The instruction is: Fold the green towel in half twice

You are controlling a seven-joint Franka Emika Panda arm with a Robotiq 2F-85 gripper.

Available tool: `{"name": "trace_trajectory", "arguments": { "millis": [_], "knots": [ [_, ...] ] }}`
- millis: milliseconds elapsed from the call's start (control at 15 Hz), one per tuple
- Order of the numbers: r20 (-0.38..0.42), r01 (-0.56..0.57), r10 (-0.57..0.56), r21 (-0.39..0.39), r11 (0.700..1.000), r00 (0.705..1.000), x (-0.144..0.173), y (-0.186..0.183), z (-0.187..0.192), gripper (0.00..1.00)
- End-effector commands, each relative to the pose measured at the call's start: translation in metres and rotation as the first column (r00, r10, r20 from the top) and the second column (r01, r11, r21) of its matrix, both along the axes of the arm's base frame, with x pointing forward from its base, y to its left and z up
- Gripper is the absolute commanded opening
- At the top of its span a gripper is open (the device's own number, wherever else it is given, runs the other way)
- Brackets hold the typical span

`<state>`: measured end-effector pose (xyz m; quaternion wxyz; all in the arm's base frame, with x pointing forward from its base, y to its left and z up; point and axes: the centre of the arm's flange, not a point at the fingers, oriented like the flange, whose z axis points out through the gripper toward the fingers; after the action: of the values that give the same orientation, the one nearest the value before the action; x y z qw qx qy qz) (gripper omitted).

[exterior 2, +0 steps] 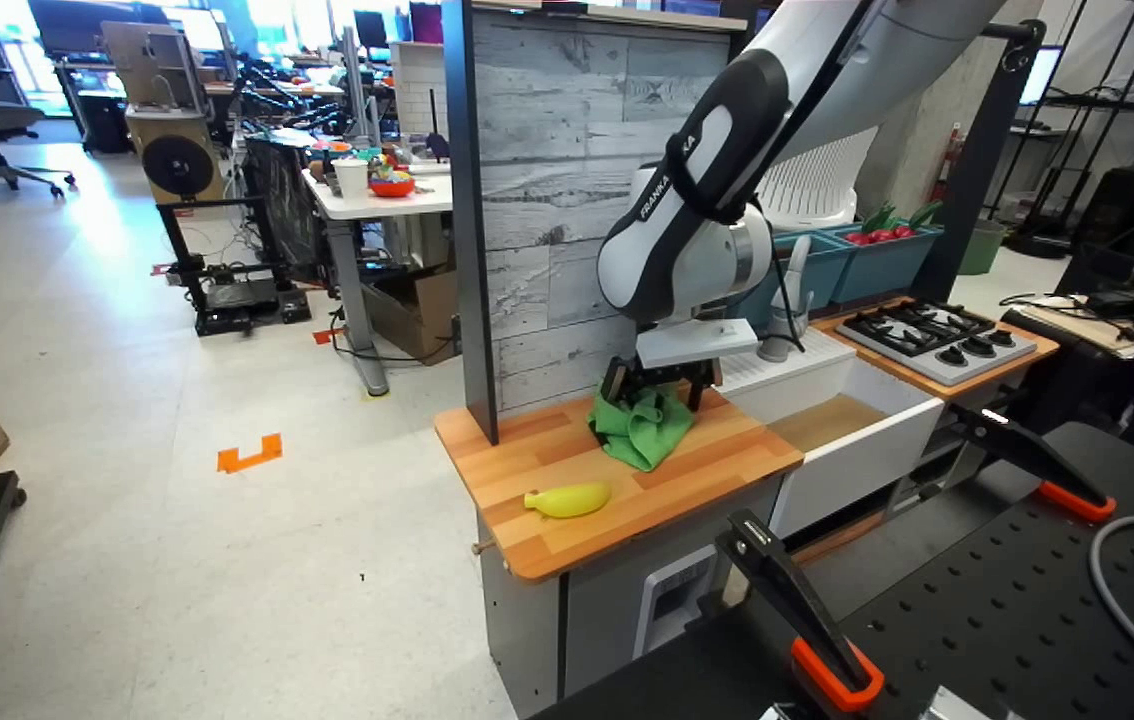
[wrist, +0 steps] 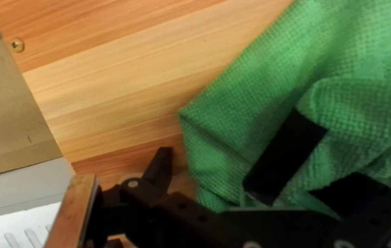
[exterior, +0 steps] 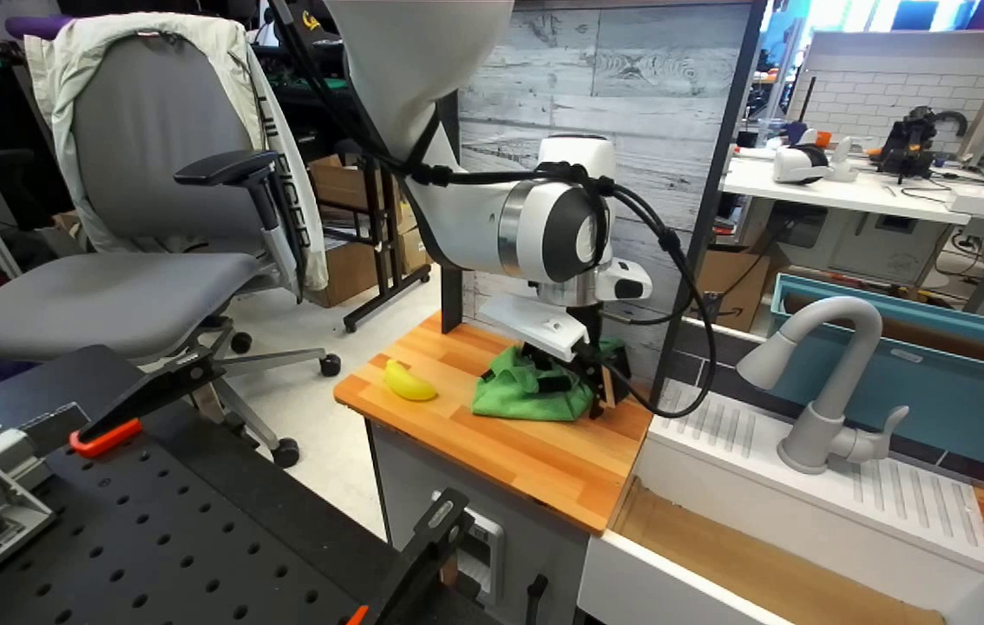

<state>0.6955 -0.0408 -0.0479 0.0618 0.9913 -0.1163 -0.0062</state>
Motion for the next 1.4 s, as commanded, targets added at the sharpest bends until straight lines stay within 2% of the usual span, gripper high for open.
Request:
{"name": "trace_trajectory", "arguments": {
  "millis": [0, 400, 867, 933, 1000, 1333],
  "knots": [
    [0.043, -0.001, 0.0, 0.023, 1.0, 0.999, -0.033, 0.011, 0.021, 1.0],
    [0.134, 0.016, -0.026, 0.076, 0.997, 0.991, -0.071, 0.012, 0.063, 1.0],
    [0.169, 0.066, -0.09, 0.145, 0.987, 0.981, -0.109, 0.008, 0.102, 1.0],
    [0.16, 0.077, -0.101, 0.15, 0.986, 0.982, -0.111, 0.011, 0.103, 1.0],
    [0.15, 0.069, -0.086, 0.117, 0.991, 0.985, -0.087, 0.009, 0.083, 1.0],
    [0.142, 0.078, -0.096, 0.128, 0.989, 0.985, -0.098, 0.012, 0.091, 1.0]
  ]
}}
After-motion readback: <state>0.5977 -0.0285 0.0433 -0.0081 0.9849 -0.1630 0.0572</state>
